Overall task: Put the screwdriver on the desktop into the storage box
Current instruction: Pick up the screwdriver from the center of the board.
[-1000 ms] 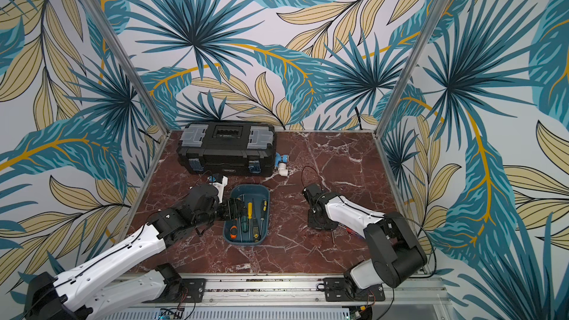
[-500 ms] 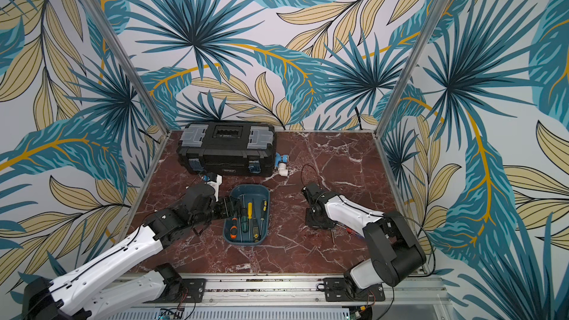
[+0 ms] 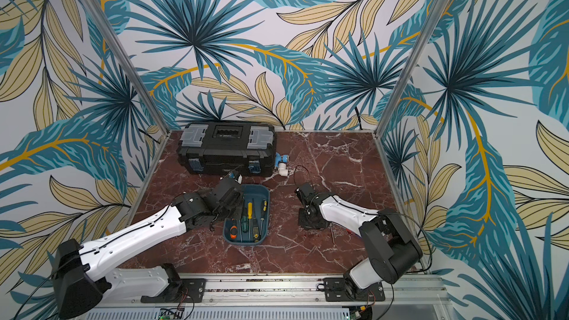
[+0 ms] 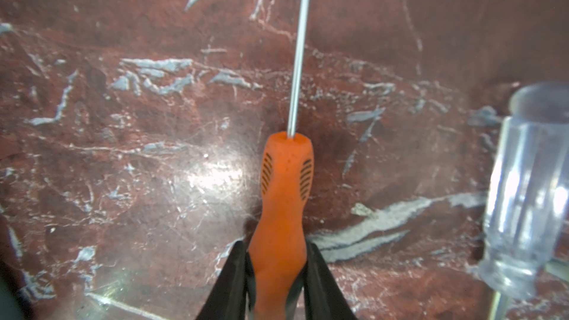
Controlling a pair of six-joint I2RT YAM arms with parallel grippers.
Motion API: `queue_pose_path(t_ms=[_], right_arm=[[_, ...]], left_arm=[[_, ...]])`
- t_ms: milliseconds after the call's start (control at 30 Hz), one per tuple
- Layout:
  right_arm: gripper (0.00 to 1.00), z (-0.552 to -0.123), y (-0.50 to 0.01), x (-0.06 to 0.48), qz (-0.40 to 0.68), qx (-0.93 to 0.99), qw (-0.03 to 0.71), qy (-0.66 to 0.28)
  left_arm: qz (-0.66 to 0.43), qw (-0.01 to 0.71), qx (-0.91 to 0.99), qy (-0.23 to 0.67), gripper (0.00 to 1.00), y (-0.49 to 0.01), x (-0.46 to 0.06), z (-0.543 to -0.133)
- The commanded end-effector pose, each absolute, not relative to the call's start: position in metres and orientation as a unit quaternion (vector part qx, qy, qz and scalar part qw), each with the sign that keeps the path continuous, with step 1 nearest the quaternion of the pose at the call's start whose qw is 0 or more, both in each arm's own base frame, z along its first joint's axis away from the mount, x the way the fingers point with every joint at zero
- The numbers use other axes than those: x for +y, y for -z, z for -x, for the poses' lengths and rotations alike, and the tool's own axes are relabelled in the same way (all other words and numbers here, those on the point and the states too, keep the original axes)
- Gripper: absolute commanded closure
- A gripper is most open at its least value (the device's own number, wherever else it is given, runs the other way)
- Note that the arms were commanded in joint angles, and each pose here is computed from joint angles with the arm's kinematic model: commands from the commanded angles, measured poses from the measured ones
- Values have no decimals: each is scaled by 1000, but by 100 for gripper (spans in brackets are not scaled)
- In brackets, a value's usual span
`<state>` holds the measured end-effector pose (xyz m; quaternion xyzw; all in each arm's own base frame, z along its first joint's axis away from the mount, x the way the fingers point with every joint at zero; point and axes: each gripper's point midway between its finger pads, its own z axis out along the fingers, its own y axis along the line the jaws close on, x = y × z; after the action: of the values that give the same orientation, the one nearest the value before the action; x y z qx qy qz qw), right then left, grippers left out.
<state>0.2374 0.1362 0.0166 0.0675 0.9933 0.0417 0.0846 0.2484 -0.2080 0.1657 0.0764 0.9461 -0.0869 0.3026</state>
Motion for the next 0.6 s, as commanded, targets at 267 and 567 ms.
queue_pose_path(t_ms=[267,567], right_arm=[[100,-231,-4,136,-76,994,72,-29],[100,-240,-104,171,-15,965,234,-115]], left_arm=[[-78,445,883,125,100,-220,-185,-259],[-20,402,884,238,100,-228,-183,-261]])
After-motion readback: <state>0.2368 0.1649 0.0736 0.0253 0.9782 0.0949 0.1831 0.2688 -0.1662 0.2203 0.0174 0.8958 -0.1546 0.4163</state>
